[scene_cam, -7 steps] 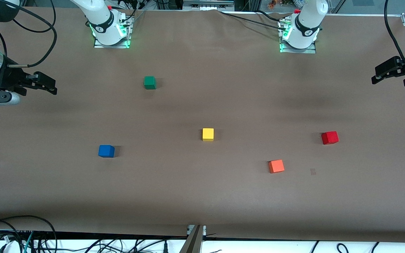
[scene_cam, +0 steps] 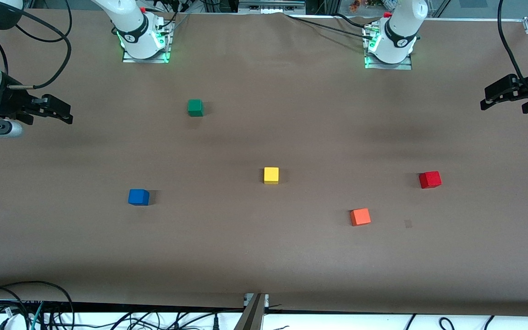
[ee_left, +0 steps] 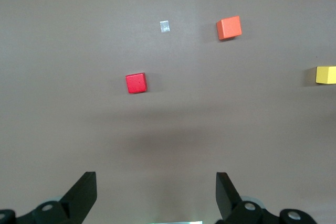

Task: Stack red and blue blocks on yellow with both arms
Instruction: 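Move the left gripper toward the red cube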

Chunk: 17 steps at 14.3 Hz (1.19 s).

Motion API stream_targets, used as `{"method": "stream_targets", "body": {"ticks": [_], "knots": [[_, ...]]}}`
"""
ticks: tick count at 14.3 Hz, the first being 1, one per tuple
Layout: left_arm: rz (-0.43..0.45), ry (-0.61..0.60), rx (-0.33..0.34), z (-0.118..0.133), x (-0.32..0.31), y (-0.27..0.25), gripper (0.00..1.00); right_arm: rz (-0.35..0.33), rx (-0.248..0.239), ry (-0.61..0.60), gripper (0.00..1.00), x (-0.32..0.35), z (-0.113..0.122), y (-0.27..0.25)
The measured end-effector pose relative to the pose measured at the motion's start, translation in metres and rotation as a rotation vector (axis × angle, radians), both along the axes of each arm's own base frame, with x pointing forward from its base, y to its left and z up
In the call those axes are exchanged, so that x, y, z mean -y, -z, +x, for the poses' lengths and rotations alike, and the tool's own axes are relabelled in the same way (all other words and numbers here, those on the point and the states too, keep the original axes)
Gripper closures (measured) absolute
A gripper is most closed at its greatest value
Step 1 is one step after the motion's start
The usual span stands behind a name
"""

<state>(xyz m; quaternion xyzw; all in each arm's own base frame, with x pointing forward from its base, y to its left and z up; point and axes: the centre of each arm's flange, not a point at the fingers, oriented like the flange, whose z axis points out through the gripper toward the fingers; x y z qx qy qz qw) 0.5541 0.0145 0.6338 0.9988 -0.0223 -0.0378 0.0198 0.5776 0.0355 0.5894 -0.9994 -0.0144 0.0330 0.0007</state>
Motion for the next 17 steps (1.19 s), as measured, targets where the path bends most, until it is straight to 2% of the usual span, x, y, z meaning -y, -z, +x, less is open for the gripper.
{"method": "stream_targets", "body": {"ticks": [10, 12, 17], "knots": [[-0.001, -0.008, -0.024, 0.001, -0.004, 0.012, 0.0, -0.001, -0.007, 0.004, 0.0, 0.0, 0.0, 0.003], [-0.002, -0.007, -0.046, 0.003, -0.004, 0.028, 0.0, -0.001, -0.007, 0.005, 0.0, 0.0, 0.0, 0.003], [-0.003, 0.01, -0.034, 0.016, -0.006, 0.089, 0.0, -0.001, -0.007, 0.005, 0.0, 0.0, -0.001, 0.003]]}}
